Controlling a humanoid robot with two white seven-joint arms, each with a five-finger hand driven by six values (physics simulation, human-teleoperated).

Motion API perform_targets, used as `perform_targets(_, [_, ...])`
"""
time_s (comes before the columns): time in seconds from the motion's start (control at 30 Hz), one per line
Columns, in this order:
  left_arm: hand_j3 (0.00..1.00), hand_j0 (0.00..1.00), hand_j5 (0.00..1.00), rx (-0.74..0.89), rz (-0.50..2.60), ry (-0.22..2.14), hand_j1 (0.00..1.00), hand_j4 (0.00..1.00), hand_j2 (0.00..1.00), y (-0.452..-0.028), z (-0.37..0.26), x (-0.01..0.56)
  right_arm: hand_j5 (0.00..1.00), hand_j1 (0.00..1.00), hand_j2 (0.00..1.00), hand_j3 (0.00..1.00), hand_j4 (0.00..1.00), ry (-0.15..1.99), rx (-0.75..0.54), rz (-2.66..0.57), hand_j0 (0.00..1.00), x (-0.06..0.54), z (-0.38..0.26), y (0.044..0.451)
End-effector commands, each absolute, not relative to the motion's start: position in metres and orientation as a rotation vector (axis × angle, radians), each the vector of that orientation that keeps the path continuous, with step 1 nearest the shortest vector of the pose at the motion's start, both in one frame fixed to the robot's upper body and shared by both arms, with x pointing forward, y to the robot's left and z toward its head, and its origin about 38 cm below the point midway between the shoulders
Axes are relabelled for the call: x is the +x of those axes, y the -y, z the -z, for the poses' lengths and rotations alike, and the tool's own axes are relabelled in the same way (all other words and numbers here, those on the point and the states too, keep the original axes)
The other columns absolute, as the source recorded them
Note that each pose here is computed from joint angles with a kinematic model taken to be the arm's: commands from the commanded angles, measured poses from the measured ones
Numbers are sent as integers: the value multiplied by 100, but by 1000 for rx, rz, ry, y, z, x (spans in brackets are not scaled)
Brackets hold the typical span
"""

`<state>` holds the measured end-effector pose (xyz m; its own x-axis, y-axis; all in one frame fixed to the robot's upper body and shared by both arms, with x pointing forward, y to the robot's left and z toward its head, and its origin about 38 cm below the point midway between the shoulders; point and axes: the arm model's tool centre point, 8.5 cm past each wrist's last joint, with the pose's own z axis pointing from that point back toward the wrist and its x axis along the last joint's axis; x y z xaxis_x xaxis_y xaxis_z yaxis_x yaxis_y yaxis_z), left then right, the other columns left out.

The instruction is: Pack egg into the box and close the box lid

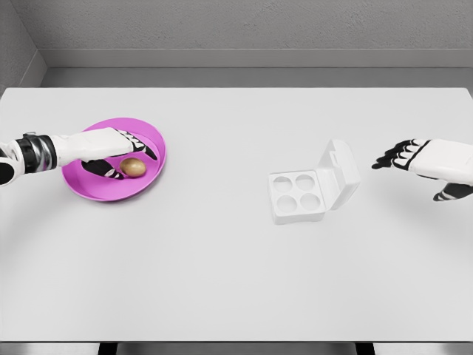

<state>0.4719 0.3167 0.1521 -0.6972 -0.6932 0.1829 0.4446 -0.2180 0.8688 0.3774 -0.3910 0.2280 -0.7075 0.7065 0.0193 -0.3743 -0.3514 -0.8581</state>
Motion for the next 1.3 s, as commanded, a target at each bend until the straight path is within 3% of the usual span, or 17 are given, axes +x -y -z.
perform_targets(0.0, [80,80,80,310,1988,1319,80,80,80,-311,-157,470,100,100,100,100,100,1199,-470,-2085,100,377,-228,391])
perform_targets(0.87, [76,76,76,295,2007,1253,76,76,76,-316,-150,470,100,100,100,100,100,1197,-480,-2081,100,378,-233,395])
perform_targets(1.27, [70,70,70,294,2008,1253,70,70,70,-315,-150,470,100,100,100,100,100,1198,-476,-2083,100,378,-232,393])
